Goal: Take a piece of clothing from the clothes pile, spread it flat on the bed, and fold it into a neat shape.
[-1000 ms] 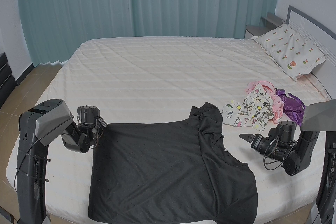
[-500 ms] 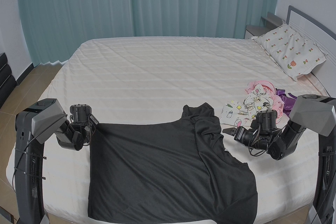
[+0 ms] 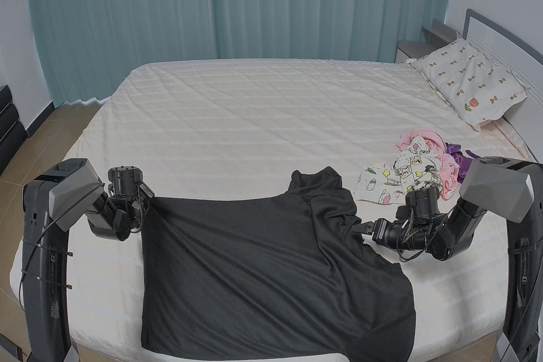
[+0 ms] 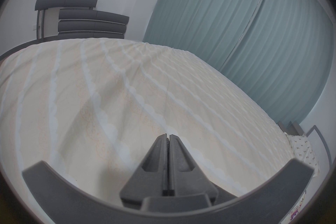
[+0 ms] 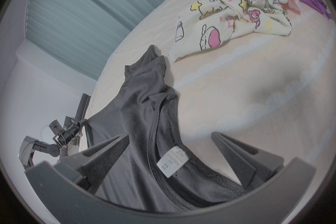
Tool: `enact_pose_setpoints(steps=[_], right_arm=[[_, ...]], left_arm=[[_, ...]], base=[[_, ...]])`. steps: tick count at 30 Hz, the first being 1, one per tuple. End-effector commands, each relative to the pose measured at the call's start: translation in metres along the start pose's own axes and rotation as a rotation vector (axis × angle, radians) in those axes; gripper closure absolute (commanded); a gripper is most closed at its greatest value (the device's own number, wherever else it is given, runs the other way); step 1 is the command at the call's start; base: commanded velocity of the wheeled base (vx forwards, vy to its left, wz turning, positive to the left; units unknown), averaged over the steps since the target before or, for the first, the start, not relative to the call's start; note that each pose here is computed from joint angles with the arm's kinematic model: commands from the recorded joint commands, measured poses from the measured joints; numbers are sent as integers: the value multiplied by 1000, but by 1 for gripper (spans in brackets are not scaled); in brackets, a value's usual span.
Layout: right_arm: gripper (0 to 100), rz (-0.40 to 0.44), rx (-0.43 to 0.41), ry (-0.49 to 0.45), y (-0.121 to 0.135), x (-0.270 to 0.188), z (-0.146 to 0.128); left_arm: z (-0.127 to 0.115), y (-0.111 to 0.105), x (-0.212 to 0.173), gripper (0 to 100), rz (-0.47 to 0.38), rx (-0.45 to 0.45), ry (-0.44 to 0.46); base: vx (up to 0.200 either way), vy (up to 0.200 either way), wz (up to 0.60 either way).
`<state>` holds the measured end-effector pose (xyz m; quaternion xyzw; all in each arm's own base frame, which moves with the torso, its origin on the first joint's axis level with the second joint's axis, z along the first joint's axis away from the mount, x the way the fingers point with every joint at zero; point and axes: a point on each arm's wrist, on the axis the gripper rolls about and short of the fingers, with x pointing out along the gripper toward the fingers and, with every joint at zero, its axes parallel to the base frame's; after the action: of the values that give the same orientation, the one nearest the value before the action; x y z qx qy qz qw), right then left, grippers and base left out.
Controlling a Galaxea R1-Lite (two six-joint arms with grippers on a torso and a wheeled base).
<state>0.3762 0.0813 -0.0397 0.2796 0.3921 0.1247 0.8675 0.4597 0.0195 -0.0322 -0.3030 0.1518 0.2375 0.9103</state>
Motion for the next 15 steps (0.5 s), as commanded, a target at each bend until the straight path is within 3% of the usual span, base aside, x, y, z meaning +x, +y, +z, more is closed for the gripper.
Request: enact_pose_setpoints(steps=[1, 2, 15], right_arm=[[0, -5, -6, 30, -3, 2, -7], [100, -11, -13, 43, -5, 5, -11], [100, -34, 22, -2, -12, -19, 3]], left_arm=[[0, 0, 0, 100, 1, -1, 0], [-1, 1, 1, 100, 3, 0, 2], [-2, 1, 1, 100, 4, 2, 5]], base=[[0, 0, 0], [0, 0, 0], [0, 0, 0]])
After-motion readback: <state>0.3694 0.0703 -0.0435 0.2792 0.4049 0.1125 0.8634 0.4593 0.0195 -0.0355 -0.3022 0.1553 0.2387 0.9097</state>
